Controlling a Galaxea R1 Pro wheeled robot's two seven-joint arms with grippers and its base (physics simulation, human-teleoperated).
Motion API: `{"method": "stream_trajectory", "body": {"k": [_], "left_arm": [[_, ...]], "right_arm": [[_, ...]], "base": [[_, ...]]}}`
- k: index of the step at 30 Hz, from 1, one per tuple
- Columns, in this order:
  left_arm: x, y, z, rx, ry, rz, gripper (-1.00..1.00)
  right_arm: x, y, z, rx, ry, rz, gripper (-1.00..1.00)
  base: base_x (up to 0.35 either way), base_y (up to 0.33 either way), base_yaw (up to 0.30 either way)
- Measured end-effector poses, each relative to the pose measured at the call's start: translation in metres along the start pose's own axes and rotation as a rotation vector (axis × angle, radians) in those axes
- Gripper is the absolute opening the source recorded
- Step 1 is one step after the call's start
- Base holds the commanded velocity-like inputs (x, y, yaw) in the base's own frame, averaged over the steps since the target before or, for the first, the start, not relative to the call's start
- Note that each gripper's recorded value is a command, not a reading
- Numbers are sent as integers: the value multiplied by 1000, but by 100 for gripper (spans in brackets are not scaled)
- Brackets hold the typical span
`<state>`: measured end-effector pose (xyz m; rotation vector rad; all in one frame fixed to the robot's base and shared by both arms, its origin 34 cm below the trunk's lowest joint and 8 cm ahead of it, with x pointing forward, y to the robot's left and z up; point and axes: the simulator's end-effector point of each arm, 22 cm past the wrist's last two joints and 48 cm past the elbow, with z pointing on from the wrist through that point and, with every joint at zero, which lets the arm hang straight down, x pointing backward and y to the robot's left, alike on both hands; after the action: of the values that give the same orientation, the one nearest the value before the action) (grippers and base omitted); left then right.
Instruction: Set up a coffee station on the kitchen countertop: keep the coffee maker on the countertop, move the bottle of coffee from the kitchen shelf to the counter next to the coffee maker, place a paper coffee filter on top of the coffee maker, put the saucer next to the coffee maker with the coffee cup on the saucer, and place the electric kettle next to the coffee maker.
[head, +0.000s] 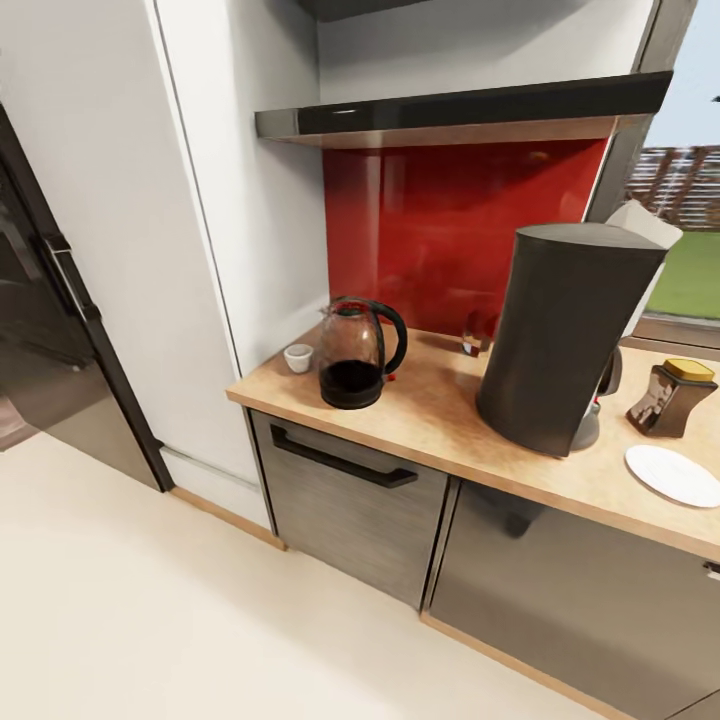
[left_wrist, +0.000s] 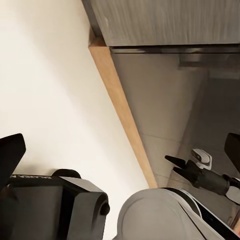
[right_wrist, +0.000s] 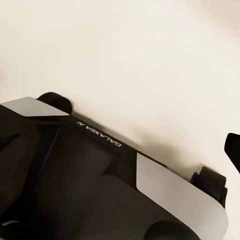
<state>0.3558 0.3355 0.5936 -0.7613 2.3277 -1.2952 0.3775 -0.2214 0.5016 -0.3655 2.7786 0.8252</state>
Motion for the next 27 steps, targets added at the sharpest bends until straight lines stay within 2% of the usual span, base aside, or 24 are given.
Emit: {"method": "stream_trajectory", "body": {"k": [2,7,9,12,17,18,22,27], "left_arm": [[0,0,0,0,0,0,100],[-2,1,-2,-2,-4,1,100],[-2,4,-3,-18,-5,0,100],[-2,23,-4,-102,-5,0,100],[-3,31,-5,-139,-7,0,100],[-3,33,-6,-148,-7,0,100],[-3,34,-5,-153,-8,-1,100],[-2,34,-5,-154,-8,-2,100]], "right_arm": [[0,1,0,-1,0,0,100],[-8,23,14,-38,-11,-8,100],[-24,37,20,-69,-42,-29,100],[-75,81,32,-163,-135,-106,100],[-122,129,37,-256,-222,-180,100],[-151,159,35,-307,-276,-223,100],[-188,204,29,-368,-308,-262,100],[-245,271,3,-429,-369,-329,100]], "base": [[0,9,0],[0,2,0],[0,0,0],[0,0,0],[0,0,0],[0,0,0],[0,0,0],[0,0,0]]}}
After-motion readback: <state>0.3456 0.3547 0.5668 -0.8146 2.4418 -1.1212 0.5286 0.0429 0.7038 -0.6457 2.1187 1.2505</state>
